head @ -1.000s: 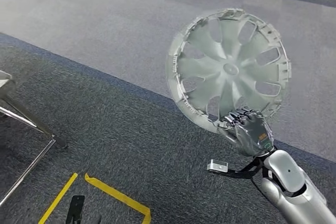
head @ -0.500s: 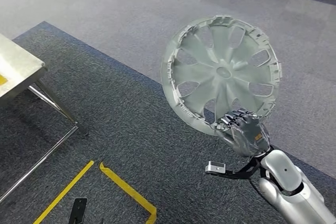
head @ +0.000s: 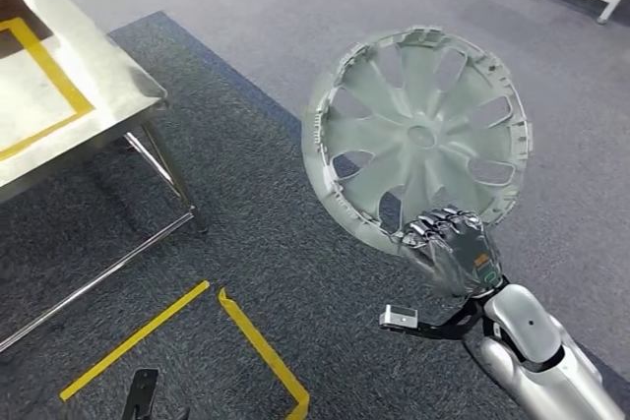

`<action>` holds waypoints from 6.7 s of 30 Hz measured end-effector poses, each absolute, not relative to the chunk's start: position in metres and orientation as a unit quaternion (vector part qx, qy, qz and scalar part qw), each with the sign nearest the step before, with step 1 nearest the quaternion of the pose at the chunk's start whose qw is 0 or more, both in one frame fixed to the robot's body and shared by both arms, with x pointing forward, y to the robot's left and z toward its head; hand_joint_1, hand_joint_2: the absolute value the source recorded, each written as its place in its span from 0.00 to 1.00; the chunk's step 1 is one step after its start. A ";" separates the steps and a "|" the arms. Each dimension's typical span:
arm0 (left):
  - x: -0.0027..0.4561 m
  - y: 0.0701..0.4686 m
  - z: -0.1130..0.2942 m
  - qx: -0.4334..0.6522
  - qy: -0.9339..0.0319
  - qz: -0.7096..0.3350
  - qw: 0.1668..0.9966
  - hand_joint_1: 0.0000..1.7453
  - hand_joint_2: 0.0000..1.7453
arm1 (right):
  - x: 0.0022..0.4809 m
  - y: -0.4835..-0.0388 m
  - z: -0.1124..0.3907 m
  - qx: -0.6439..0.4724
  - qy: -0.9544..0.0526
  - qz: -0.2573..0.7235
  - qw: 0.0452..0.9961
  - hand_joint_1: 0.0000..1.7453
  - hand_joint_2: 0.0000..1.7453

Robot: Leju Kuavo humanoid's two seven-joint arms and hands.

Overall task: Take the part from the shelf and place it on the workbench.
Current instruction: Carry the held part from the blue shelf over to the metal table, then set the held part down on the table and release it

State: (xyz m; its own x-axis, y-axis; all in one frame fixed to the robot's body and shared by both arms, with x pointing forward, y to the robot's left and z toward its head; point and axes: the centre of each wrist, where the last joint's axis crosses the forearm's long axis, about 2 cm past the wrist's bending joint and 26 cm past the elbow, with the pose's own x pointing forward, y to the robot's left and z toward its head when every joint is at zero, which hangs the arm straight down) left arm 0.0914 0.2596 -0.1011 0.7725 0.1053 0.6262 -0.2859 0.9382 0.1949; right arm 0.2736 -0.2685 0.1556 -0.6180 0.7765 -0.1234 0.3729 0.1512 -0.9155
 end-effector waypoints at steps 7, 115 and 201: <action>0.092 0.259 -0.101 0.131 -0.307 0.100 0.937 0.00 1.00 | 0.272 -0.263 0.154 -0.385 -0.735 0.526 0.188 1.00 1.00; 0.084 0.267 -0.103 0.120 -0.284 0.118 0.944 0.00 1.00 | 0.282 -0.225 0.155 -0.470 -0.750 0.418 0.203 1.00 1.00; 0.112 0.255 -0.097 0.103 -0.299 0.045 0.948 0.00 1.00 | 0.259 -0.266 0.159 -0.506 -0.710 0.466 0.149 1.00 1.00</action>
